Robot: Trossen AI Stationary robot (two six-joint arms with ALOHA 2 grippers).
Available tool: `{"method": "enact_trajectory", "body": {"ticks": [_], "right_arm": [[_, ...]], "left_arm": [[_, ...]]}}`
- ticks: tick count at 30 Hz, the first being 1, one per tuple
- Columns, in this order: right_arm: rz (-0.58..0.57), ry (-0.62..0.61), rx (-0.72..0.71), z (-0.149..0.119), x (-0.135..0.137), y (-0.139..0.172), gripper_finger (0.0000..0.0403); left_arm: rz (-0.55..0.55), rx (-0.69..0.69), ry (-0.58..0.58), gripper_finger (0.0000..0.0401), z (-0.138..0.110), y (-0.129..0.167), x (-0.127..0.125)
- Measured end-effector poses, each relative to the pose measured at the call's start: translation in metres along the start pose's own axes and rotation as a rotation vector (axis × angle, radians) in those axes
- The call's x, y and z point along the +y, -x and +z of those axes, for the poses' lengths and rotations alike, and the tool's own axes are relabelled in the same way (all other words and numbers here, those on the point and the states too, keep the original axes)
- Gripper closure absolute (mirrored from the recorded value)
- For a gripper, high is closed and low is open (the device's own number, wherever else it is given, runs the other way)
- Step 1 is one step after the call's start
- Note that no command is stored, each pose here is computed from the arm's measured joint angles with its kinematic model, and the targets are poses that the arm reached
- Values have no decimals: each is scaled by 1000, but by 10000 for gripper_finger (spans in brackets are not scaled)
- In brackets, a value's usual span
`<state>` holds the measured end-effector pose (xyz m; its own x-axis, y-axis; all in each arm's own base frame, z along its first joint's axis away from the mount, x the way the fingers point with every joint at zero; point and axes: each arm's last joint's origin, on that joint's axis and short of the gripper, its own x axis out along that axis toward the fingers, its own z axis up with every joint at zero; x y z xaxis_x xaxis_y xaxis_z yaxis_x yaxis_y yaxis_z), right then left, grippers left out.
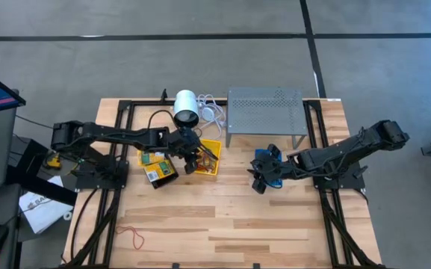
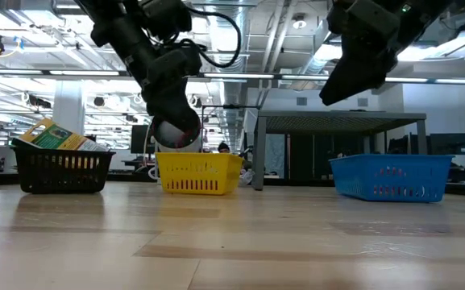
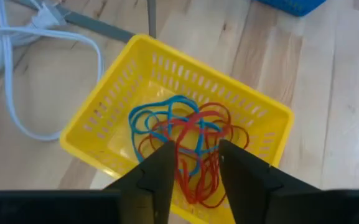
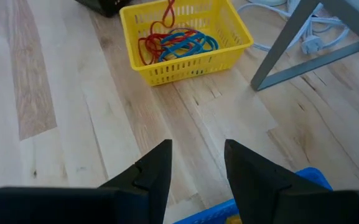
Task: Pick & Place Office Desk Supplies
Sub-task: Put the right red rubber band into the yellow basket, then put the red rubber band into the yellow basket
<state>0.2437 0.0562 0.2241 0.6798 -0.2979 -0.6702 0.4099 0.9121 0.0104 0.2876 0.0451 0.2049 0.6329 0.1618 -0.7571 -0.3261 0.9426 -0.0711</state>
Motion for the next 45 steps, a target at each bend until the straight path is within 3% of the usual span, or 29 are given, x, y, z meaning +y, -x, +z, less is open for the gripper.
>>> {"method": "enact_trajectory", "body": {"ticks": [10,18,21,25,31,36,41,45], "right_arm": [[9,8,-1,-1,3,1,260],[24,-3,-21,1,5,2,260],[27,1,-20,0,5,2,260],[26,-1,-20,0,5,2,260],[88,-45,-54,8,6,0,260],[168,-49,-50,14,4,-2,260],[170,-73,-62,17,1,-4,260],[178,-102,-71,18,1,-4,260]], "left_arm": [[-158,-78,5,228,10,8,-5],[-106,-82,28,210,11,11,4],[-144,-74,30,210,10,16,5],[-264,-98,55,211,12,40,-1],[-427,-132,106,231,1,108,-18],[-482,108,152,256,-39,144,-42],[-502,380,186,276,-74,156,-74],[-507,472,158,293,-89,156,-97]]}}
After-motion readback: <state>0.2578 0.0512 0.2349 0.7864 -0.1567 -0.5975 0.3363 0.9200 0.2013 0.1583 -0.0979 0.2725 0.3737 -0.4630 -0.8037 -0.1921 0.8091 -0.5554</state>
